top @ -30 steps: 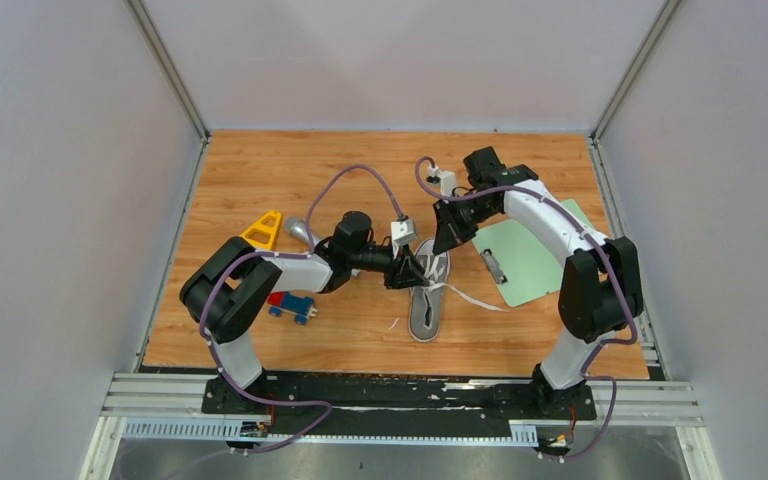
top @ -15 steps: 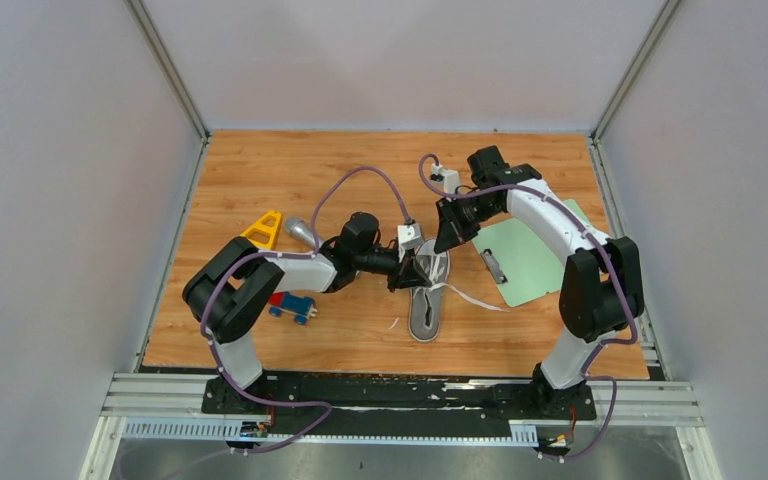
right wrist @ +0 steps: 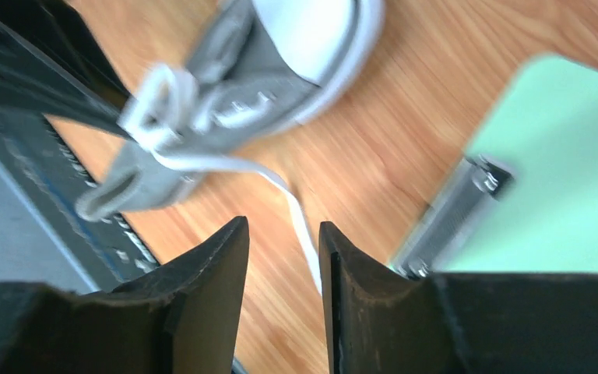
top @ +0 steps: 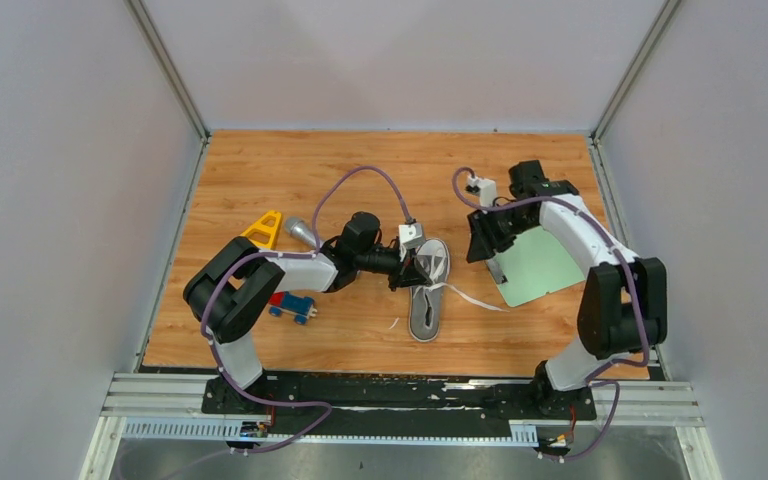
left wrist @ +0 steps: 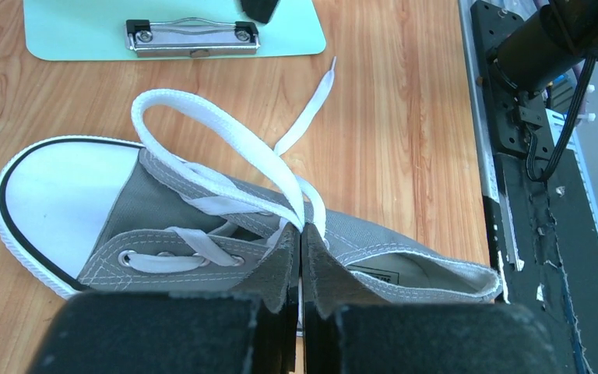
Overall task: Tie the shoes
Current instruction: Wrap the shoelace around the shoelace.
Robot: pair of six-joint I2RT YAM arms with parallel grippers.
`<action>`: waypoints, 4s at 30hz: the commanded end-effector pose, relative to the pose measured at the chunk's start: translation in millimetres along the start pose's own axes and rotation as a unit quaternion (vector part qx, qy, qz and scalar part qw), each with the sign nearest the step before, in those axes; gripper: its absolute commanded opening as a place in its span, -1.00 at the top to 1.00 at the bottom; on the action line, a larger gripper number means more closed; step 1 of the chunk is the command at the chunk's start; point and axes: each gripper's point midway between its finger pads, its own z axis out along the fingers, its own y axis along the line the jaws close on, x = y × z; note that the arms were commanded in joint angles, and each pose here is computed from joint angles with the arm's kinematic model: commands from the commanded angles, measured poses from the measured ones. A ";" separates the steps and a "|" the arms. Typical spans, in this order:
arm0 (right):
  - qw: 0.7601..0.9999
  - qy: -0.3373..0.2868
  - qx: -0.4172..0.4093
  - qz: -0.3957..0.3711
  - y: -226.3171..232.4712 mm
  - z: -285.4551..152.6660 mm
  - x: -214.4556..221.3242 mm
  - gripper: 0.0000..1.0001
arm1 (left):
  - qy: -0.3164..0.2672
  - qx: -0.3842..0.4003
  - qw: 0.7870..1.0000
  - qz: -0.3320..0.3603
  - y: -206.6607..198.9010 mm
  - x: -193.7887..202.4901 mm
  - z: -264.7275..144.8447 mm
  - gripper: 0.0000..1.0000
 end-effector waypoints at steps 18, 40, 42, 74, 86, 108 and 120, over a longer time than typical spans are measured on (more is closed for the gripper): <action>0.943 0.093 0.126 -0.295 -52.4 19.0 111.1 0.22 | -0.035 -0.024 0.998 -0.035 5.7 -11.7 -0.7 1.00; 0.984 -0.026 0.085 -0.157 -3.3 -13.4 -39.8 1.00 | -0.045 0.051 0.998 -0.008 -18.6 -14.3 -2.4 1.00; 0.987 -0.035 0.063 -0.144 8.3 -9.9 -51.1 1.00 | -0.046 0.060 0.997 -0.004 -21.8 -14.3 -3.1 1.00; 0.965 0.026 0.057 -0.253 -35.6 -9.9 32.3 0.11 | -0.040 0.063 0.997 -0.025 -15.4 -11.8 0.5 1.00; 0.907 0.111 0.064 -0.401 -68.3 24.9 43.0 0.09 | -0.039 0.058 0.997 -0.029 -13.0 -11.1 1.0 1.00; 0.883 0.171 0.073 -0.431 -94.4 33.5 37.2 1.00 | -0.037 0.059 0.997 -0.029 -13.5 -10.5 0.8 1.00; 0.953 -0.037 0.019 -0.299 20.5 -25.1 -76.5 1.00 | -0.038 0.079 0.996 -0.020 -19.9 -12.4 0.0 1.00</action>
